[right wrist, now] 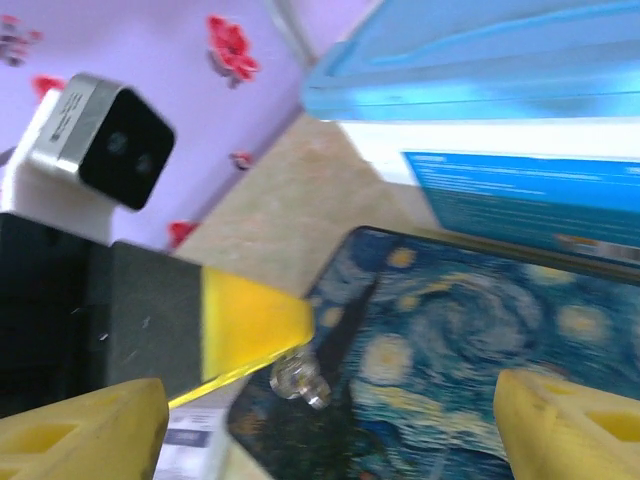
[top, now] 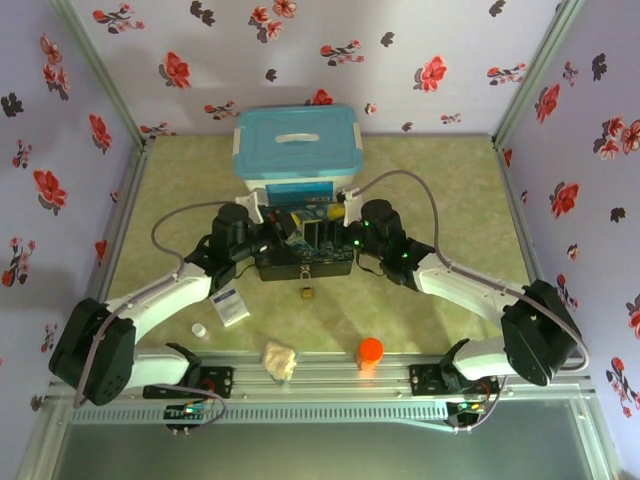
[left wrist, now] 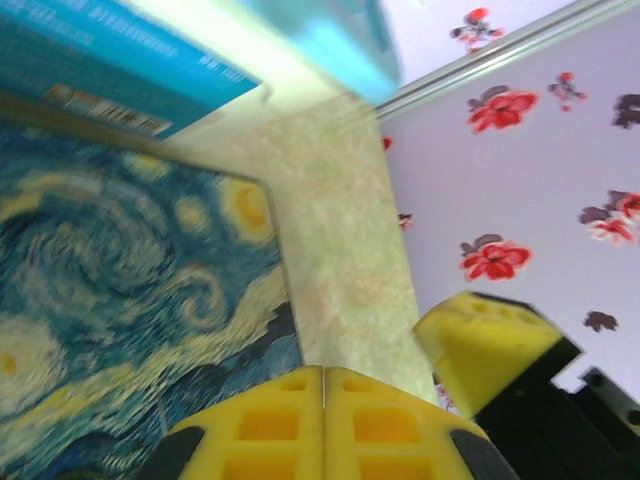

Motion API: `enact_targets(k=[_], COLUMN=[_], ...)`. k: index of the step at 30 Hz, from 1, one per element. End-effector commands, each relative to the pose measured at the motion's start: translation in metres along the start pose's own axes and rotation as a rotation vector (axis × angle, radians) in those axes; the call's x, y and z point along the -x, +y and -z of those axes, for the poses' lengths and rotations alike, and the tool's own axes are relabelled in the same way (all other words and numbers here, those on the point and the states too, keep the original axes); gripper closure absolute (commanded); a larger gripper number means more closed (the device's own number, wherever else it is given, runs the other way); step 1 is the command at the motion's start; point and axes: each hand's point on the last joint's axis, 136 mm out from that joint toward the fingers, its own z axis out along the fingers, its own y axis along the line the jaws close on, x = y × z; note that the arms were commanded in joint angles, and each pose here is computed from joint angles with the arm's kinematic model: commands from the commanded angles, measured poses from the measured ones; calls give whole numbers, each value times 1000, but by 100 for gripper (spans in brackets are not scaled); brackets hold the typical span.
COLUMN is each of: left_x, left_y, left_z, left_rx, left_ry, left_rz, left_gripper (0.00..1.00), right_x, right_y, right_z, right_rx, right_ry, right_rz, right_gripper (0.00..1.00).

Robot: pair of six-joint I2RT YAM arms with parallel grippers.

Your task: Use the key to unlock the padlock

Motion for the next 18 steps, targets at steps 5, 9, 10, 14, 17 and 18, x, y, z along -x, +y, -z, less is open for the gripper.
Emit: enact_targets(k=[5,9,10,14,17,18], left_x=[21,24,24,20,20,21], left_y=[-84,-100,-106,-117,-118,-119], left_z=[32,48,53,63,64,64], left_rx=[-354,-393,-409,-454,-464,-466], left_ry=[-53,-52,-49,-33,-30,-33], left_rz=[-255,-323,-345,-380,-372,-372], left_gripper=[100,100,100,100,100,100], right_x=[24,46,54,59,57,57], right_y=[55,60,56,63,70,70], right_z=[13,32,37,34,32,34], right_rx=[355,530,562,652,679,682], right_ry=[-103,-196,-225,-191,-178,-192], right_rz=[-92,-160,-186,-190,-179,-180], right_gripper=[31,37,39,46,49,49])
